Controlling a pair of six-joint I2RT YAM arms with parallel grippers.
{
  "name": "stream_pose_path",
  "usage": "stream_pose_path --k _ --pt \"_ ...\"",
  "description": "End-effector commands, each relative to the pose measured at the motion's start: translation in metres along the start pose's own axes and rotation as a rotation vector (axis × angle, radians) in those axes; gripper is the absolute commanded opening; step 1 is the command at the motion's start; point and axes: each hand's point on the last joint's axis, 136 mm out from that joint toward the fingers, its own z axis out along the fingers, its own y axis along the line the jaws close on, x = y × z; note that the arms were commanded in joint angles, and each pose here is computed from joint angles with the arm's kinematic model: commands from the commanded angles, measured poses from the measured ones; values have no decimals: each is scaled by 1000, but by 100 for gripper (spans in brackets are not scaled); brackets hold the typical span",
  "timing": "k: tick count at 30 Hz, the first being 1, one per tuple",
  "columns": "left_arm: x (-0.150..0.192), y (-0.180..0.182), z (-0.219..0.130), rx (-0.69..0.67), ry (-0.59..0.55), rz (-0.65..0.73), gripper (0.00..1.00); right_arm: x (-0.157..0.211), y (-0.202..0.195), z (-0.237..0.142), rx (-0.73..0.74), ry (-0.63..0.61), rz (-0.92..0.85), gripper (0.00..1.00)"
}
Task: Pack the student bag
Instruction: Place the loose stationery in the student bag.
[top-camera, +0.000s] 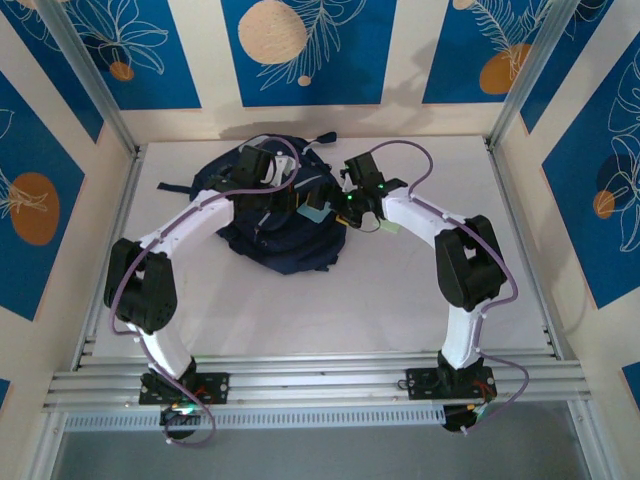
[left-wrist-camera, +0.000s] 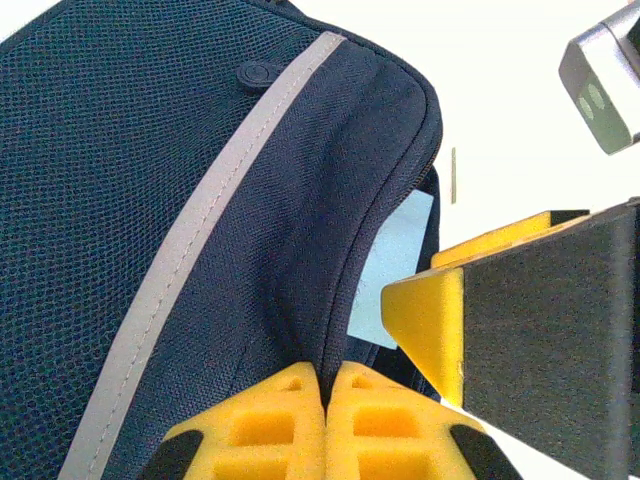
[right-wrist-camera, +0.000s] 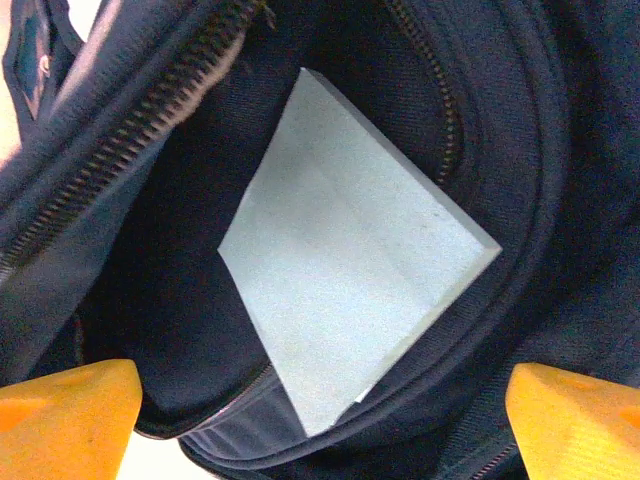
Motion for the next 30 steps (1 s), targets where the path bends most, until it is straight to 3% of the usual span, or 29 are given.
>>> stream_pose_path --k 1,6,13,21,30 --pt "-30 -25 -26 82 -96 7 0 -2 -2 -16 12 -44 -39 89" --pt "-30 -28 -27 97 -92 6 0 -4 -7 -1 -18 -47 -17 51" --pt "-24 -27 -27 99 -74 -1 0 -17 32 12 -151 -40 -49 6" --pt "-25 -30 -24 119 -76 -16 0 -6 52 45 -200 44 -33 4" --pt "-24 -33 -25 134 -69 -21 0 -5 11 1 -68 -59 -73 19"
